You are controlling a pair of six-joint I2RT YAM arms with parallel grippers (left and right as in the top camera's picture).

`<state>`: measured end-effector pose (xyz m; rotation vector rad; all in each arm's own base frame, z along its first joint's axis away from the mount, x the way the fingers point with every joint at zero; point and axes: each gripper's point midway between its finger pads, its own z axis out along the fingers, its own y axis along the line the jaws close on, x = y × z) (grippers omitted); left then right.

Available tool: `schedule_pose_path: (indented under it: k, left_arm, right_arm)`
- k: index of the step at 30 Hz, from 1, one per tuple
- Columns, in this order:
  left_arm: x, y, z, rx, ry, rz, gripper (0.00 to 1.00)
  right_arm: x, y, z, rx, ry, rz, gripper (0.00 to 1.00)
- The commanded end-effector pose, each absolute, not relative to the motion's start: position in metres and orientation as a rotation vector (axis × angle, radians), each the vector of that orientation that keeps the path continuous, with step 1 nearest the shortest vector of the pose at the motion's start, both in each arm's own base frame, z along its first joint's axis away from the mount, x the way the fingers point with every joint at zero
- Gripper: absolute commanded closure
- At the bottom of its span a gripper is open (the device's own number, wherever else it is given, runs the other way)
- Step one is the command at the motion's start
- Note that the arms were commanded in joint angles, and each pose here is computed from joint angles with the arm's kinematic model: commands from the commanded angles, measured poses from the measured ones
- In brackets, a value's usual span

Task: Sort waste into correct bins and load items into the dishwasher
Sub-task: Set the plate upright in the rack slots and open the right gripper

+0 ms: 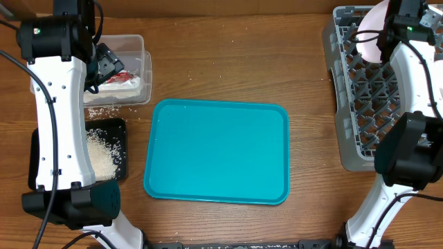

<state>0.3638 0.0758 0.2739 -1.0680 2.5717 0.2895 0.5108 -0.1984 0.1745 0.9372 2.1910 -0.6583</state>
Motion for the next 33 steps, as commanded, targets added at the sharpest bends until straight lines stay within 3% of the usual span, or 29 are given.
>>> schedule_pose_path:
  k: [1,2,4,5,6,7,11,17,25,33]
  left_arm:
    - [0.363,0.079,0.276,-1.078,2.556,0.308,0.00]
    - [0.363,0.079,0.276,-1.078,2.556,0.308,0.00]
    - [0.363,0.079,0.276,-1.078,2.556,0.308,0.00]
    - [0.363,0.079,0.276,-1.078,2.556,0.308,0.00]
    - [0.363,0.079,0.276,-1.078,2.556,0.308,0.00]
    - [0.363,0.079,0.276,-1.078,2.556,0.308,0.00]
    - [0.363,0.079,0.276,-1.078,2.556,0.308,0.00]
    - [0.363,0.079,0.276,-1.078,2.556,0.308,0.00]
    - [0.363,0.079,0.276,-1.078,2.556,0.308,0.00]
    - [0.363,0.079,0.276,-1.078,2.556,0.308,0.00]
  right_arm:
    - [0.514,-0.187,0.194,0.909,2.155,-0.657,0.96]
    - [0.513,-0.184,0.207,0.905,2.136,-0.642,0.89]
    - [0.509,-0.176,0.226,0.897,2.111,-0.611,0.48]
    - [0.507,-0.172,0.236,0.890,2.105,-0.591,0.38]
    - [0.503,-0.167,0.247,0.880,2.099,-0.563,0.06]
    - [0.499,-0.161,0.259,0.869,2.098,-0.526,0.00]
    - [0.463,-0.125,0.316,0.790,2.116,-0.284,0.00]
    - [0.396,-0.085,0.356,0.711,2.194,-0.070,0.00]
    - [0.314,-0.041,0.330,0.682,2.497,0.100,0.00]
    - [0.245,-0.002,0.316,0.444,2.647,0.199,0.00]
